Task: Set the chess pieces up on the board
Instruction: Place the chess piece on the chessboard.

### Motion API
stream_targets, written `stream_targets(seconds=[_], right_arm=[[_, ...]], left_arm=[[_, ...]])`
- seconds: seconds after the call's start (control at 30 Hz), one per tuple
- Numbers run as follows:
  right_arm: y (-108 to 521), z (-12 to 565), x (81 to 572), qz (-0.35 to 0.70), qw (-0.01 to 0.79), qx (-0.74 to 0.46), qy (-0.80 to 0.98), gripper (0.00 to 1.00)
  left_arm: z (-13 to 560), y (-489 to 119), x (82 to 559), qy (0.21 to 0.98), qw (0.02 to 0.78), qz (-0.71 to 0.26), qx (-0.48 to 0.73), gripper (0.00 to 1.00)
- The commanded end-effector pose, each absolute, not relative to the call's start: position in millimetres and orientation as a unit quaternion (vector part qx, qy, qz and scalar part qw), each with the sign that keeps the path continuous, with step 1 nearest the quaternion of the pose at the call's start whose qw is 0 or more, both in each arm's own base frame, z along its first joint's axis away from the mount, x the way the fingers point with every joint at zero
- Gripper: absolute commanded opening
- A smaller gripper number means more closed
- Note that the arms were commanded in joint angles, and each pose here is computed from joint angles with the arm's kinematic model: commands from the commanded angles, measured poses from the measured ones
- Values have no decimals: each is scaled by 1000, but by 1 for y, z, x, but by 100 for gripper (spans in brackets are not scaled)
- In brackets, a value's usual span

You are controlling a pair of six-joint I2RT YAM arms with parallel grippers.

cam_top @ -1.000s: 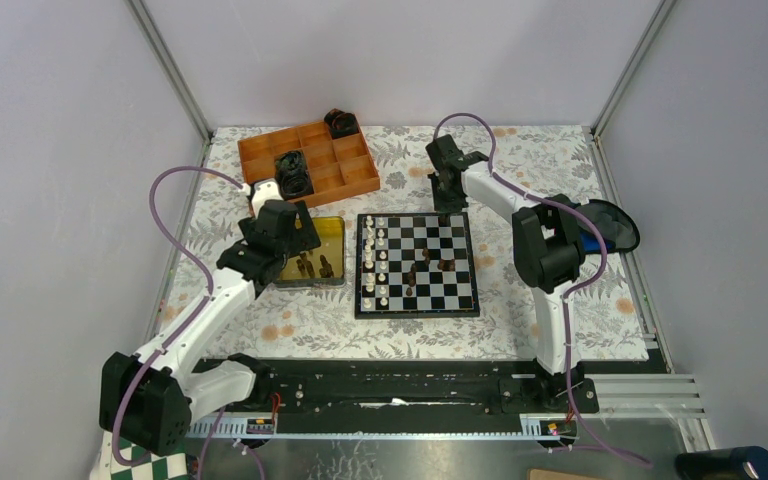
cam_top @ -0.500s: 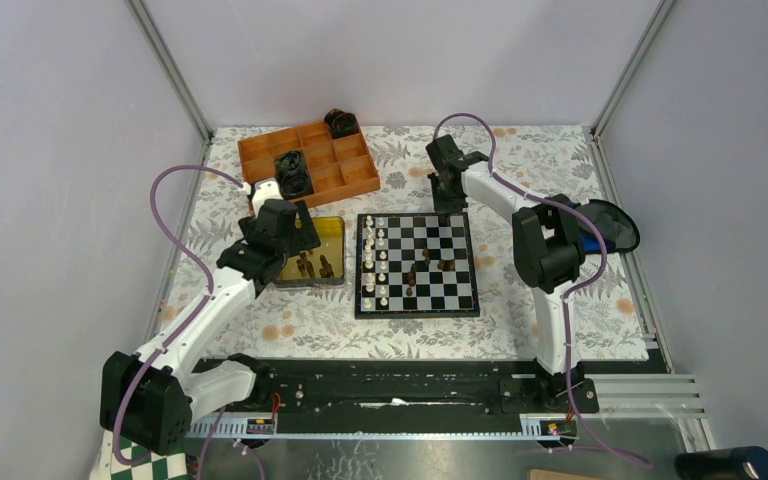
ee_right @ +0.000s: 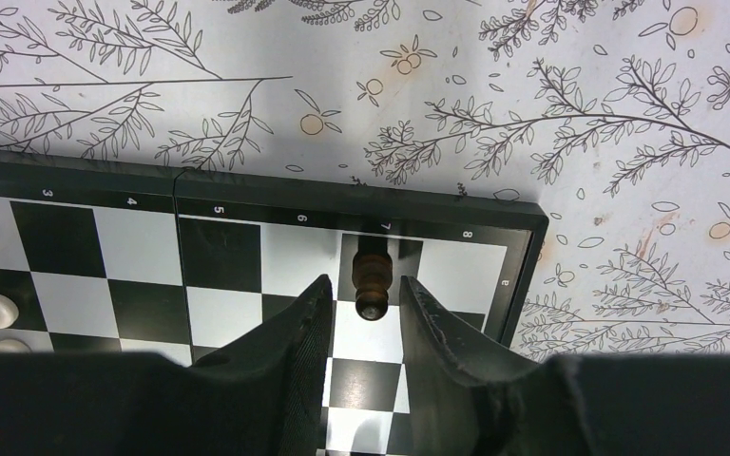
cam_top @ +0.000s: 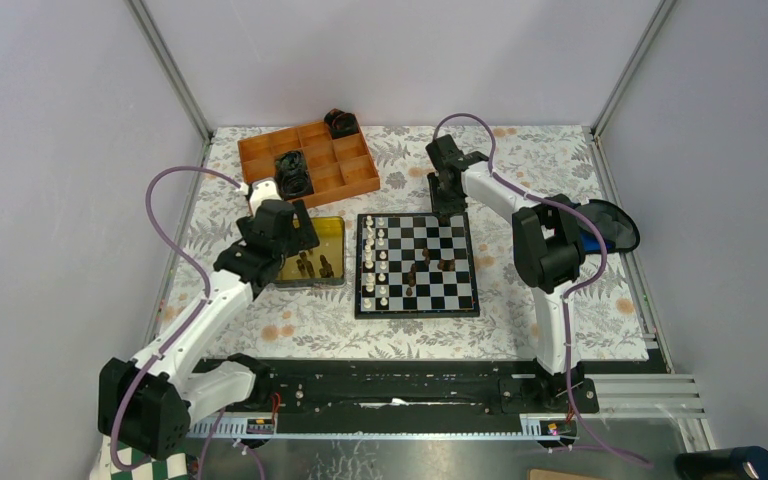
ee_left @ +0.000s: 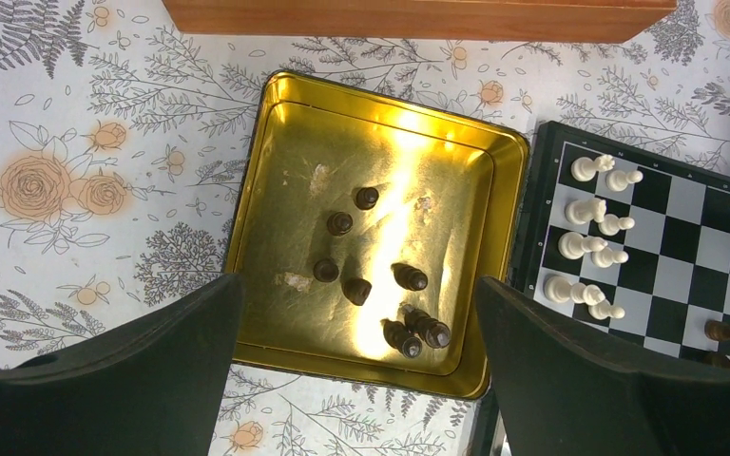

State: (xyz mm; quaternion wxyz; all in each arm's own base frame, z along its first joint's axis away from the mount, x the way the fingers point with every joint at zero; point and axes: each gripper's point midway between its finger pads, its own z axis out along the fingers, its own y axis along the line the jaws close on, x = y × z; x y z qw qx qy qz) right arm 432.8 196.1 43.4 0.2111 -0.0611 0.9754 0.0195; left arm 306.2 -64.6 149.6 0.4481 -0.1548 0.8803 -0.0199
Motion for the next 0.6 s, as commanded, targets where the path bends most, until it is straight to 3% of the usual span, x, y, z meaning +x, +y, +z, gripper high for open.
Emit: stream_targets(seconds=[0.0, 0.2, 0.57], right_arm=[[195, 81, 444, 23, 250, -64, 966, 39], [196, 119, 442, 26, 283, -70, 956, 42], [228, 141, 388, 42, 293, -122, 947, 63]], left_arm=[[158, -60, 307, 871, 463, -22, -165, 99], [162, -60, 303, 867, 466, -28, -171, 99], [163, -58, 294, 865, 468, -37, -177, 99]])
